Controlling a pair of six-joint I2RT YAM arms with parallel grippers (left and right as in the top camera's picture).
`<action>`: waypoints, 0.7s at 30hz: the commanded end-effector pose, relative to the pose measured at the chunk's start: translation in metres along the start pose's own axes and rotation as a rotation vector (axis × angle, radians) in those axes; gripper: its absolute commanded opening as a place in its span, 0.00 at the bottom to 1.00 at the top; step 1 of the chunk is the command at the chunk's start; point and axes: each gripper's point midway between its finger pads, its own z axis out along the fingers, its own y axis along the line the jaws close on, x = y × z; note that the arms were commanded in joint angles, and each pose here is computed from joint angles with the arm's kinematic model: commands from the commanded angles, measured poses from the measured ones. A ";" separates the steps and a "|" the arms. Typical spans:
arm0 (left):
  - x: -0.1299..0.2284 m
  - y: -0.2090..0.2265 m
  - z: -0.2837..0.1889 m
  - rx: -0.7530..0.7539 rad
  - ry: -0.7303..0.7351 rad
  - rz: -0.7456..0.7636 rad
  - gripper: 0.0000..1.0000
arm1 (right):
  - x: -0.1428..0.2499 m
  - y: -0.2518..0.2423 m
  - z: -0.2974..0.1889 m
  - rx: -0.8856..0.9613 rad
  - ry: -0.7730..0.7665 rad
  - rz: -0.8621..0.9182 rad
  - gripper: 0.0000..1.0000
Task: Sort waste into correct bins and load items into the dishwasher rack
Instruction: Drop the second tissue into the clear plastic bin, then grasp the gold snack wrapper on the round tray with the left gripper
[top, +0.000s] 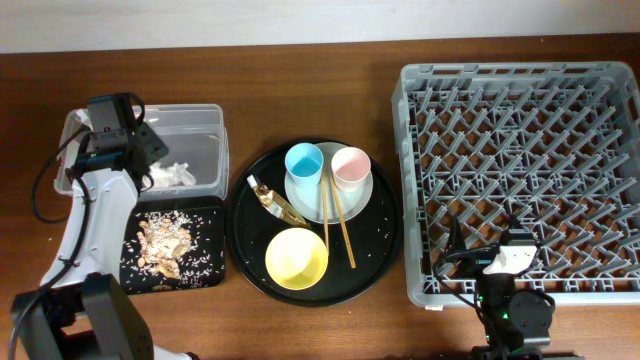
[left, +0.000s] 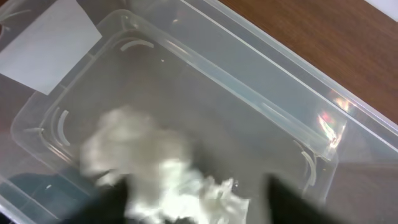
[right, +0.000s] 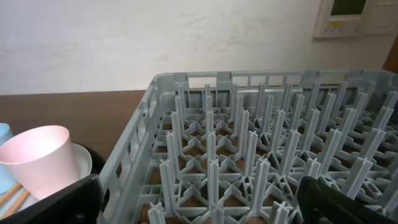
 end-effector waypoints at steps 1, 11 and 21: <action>-0.004 -0.004 -0.006 0.026 -0.004 0.005 1.00 | 0.002 -0.002 0.000 0.007 0.003 -0.007 0.98; 0.010 -0.048 -0.018 0.287 0.084 0.032 0.64 | 0.002 -0.002 0.000 0.007 0.003 -0.007 0.98; 0.047 -0.123 -0.139 0.712 0.167 0.181 0.78 | 0.002 -0.002 0.000 0.007 0.003 -0.007 0.98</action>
